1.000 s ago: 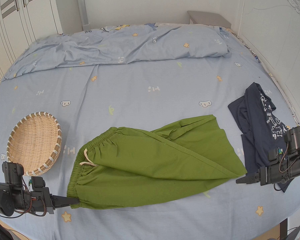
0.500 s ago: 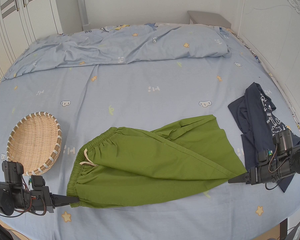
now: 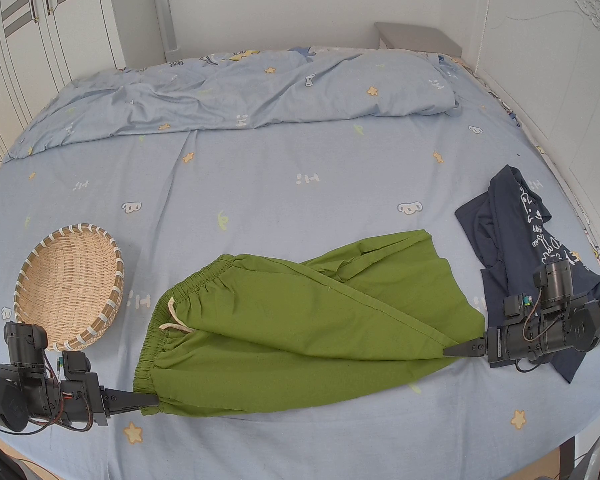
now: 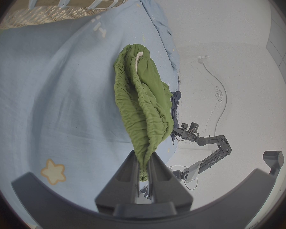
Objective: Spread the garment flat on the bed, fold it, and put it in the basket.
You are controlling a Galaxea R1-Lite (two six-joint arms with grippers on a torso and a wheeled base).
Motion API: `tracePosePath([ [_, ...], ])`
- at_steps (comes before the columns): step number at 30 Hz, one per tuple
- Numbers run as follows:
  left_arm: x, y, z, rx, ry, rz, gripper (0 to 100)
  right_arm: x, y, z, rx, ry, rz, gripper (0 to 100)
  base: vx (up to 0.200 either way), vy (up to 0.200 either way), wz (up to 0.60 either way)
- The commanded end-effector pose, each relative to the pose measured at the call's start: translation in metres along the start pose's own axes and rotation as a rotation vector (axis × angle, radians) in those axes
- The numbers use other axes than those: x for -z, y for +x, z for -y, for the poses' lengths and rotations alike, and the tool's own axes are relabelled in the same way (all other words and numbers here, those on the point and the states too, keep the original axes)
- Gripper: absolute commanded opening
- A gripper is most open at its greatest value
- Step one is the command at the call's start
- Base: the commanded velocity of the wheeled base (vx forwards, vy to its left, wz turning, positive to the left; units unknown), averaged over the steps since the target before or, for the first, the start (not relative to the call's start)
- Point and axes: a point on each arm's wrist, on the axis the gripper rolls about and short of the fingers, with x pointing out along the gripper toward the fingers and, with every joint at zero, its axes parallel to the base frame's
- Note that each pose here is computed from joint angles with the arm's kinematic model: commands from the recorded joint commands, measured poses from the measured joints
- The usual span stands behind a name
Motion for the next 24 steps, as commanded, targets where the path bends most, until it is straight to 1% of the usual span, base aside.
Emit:
tracePosePath([
  [1,0.000,0.000,0.000,0.001,0.000,-0.001,0,0.003,0.008,0.000,-0.008,-0.004,-0.022,100,0.000,0.000,0.00],
  [5,0.000,0.000,0.000,-0.001,0.000,0.001,0,0.003,0.008,-0.001,-0.013,-0.026,0.012,100,0.000,0.000,0.00],
  [10,0.000,0.000,0.000,-0.002,-0.001,0.000,0,0.011,0.009,-0.007,-0.039,-0.061,0.026,100,0.000,0.000,0.00],
  [12,0.000,0.000,0.000,0.000,-0.001,-0.001,0,0.012,0.009,-0.007,-0.040,-0.063,0.027,100,0.000,0.000,0.00],
  [13,0.000,0.000,0.000,-0.002,-0.001,0.000,0,0.017,0.011,-0.010,-0.047,-0.085,0.039,100,0.000,0.000,0.00],
  [20,0.002,0.001,0.000,-0.001,-0.002,-0.006,0,0.030,0.007,-0.012,-0.053,-0.117,0.078,100,0.000,0.000,0.00],
  [24,0.003,0.001,0.000,0.000,0.000,-0.011,0,0.031,0.006,-0.011,-0.051,-0.129,0.104,100,0.000,0.000,0.00],
])
